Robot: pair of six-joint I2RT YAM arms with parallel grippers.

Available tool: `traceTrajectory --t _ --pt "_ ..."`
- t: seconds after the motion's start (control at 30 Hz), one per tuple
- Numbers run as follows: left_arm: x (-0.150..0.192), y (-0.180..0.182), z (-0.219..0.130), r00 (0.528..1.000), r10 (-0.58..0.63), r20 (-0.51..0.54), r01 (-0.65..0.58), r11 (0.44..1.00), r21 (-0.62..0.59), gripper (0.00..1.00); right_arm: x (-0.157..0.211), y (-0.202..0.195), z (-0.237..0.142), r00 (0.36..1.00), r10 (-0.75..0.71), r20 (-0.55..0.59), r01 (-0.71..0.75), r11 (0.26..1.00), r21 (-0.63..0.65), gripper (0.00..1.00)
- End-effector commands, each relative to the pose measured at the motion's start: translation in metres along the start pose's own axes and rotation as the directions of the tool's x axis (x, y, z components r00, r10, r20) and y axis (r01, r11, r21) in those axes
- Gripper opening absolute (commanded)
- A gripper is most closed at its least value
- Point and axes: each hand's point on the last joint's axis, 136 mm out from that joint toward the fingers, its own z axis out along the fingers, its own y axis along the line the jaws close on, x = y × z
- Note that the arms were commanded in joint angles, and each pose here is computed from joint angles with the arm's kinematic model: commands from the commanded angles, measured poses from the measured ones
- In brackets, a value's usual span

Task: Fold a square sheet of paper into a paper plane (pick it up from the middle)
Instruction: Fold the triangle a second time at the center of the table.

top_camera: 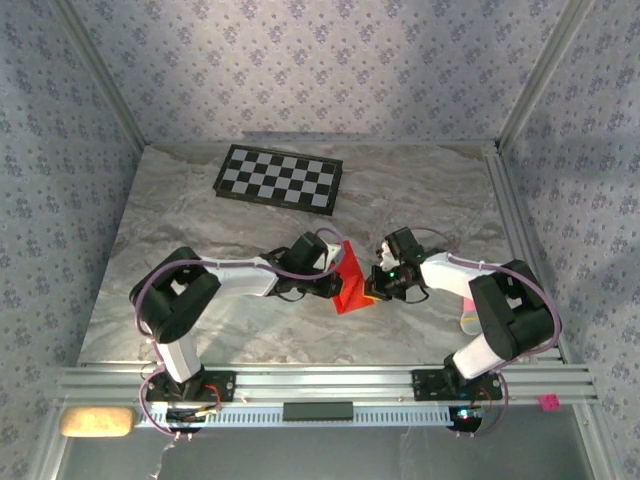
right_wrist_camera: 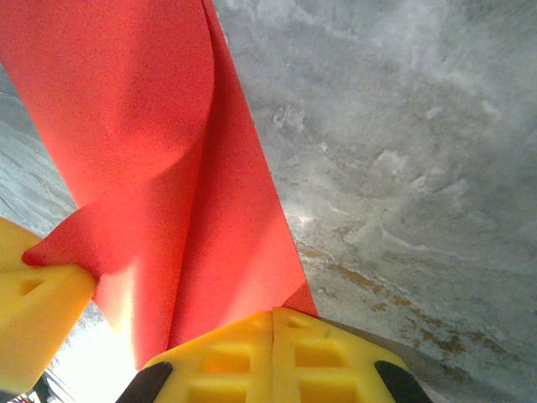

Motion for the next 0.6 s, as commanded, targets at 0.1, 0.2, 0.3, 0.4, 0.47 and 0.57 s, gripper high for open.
traceTrajectory --t 0.1,0.2,0.3,0.4,0.47,0.57 --pt "-0.006 0.008 0.002 1.000 0.027 -0.009 -0.028 0.998 -0.054 0.00 0.012 -0.019 0.006 0.999 0.021 -0.046 -0.017 0.995 0.094 0.02" --pt "-0.007 0.012 0.002 1.000 0.028 -0.007 -0.028 0.997 -0.078 0.00 0.013 -0.018 0.006 0.999 0.021 -0.047 -0.017 0.995 0.095 0.02" --pt "-0.007 0.015 0.001 1.000 0.030 0.000 -0.030 0.995 -0.096 0.00 0.013 -0.019 0.006 0.999 0.021 -0.049 -0.016 0.995 0.097 0.02" --pt "-0.005 0.017 0.001 0.999 0.033 -0.009 -0.034 0.994 -0.104 0.00 0.013 -0.019 0.006 0.999 0.021 -0.049 -0.016 0.995 0.098 0.02" --pt "-0.005 0.018 0.001 0.999 0.032 -0.008 -0.033 0.994 -0.107 0.00 0.013 -0.019 0.006 0.999 0.023 -0.049 -0.018 0.995 0.101 0.02" --pt "-0.005 0.019 0.000 0.999 0.032 -0.005 -0.033 0.993 -0.114 0.01 0.013 -0.019 0.006 0.999 0.023 -0.049 -0.018 0.995 0.101 0.02"
